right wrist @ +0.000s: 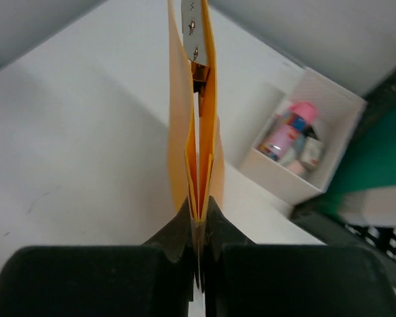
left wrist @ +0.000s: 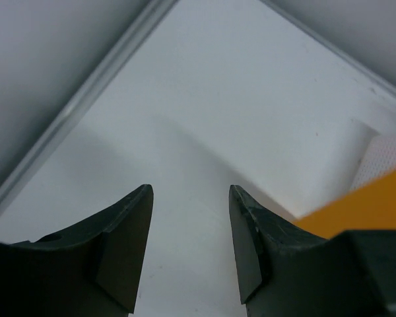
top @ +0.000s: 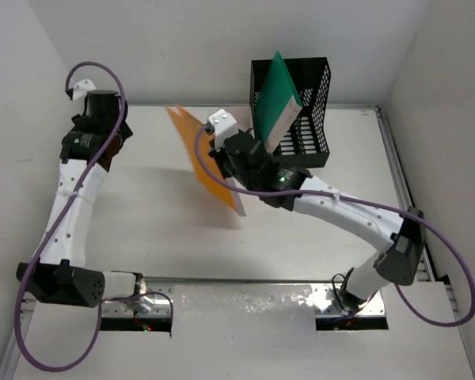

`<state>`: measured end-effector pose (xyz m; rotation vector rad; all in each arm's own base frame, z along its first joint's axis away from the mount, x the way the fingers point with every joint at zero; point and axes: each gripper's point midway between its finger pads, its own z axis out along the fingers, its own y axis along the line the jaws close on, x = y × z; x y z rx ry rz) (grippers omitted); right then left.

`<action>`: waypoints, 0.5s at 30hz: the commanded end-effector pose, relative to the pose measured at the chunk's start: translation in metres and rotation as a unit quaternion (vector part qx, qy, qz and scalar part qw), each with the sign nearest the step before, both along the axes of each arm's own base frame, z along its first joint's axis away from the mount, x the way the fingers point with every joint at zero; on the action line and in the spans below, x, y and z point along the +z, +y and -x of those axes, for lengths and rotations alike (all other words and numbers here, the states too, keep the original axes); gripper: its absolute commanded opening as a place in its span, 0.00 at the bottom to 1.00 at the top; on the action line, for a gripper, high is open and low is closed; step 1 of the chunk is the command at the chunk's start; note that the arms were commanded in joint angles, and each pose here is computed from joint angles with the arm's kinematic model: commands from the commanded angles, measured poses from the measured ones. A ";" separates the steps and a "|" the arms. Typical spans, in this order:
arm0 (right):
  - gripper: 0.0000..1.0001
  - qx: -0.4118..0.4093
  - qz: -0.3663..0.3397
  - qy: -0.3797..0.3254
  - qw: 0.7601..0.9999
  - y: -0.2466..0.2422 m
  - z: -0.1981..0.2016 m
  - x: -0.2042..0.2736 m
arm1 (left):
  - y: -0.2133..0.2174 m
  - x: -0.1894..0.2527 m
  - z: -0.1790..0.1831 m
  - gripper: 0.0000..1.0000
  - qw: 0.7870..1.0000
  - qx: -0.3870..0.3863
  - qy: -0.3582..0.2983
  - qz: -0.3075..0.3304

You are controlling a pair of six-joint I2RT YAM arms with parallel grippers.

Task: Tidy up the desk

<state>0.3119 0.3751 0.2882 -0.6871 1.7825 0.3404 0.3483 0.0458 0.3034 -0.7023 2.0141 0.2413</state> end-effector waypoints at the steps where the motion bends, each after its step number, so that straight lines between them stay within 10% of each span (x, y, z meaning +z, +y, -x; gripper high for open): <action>1: 0.00 -0.116 -0.031 -0.056 0.991 -0.055 -0.023 0.044 | 0.031 0.056 0.022 0.47 0.994 0.071 -0.066 -0.049; 15: 0.00 -0.182 -0.106 -0.130 0.969 -0.111 -0.040 0.154 | 0.031 0.021 0.026 0.51 0.996 0.071 -0.036 -0.049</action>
